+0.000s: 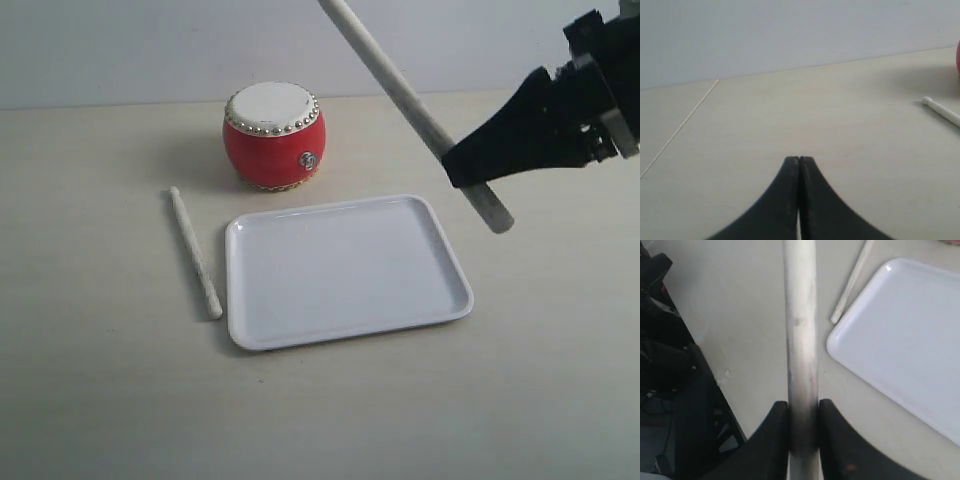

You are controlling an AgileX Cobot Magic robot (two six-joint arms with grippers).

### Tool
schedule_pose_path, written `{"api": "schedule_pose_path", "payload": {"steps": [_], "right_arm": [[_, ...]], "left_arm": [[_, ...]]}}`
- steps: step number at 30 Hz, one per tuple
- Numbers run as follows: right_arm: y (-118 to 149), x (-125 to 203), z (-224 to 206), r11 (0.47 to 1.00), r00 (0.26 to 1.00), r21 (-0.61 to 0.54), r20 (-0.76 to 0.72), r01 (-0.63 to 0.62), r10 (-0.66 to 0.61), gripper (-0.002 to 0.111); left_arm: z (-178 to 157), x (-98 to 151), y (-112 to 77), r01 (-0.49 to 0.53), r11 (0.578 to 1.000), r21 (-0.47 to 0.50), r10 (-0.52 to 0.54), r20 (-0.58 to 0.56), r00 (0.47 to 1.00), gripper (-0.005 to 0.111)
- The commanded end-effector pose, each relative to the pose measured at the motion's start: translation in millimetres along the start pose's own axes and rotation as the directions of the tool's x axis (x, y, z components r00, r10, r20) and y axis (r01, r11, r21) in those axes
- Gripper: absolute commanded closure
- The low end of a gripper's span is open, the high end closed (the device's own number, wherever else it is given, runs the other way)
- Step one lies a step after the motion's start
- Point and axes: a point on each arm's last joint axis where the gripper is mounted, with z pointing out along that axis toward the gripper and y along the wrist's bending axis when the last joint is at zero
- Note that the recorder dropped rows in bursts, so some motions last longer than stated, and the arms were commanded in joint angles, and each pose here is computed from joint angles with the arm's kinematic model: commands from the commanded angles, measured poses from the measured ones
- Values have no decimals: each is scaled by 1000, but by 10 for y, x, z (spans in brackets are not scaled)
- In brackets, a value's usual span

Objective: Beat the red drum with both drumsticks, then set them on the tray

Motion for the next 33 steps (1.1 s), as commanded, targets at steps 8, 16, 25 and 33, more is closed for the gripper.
{"api": "schedule_pose_path", "payload": {"steps": [8,16,25,33], "right_arm": [[87,112,153,992,998,-124,68,5,3,108],[391,125,400,968,991,-212,5,133,-135,108],[532,73,564,966,988,-204,37,156,-151,108],[390,20,691,982,994,-162,52,101,-94,108]], "left_arm": [[-35,-232,-40,484,858,172,-512,208,833,107],[-69,-332,-22,713,632,305,-775,222,591,107],[-65,-323,-24,811,481,332,-877,157,455,107],[-69,-718,38,716,609,341,-793,224,567,107]]}}
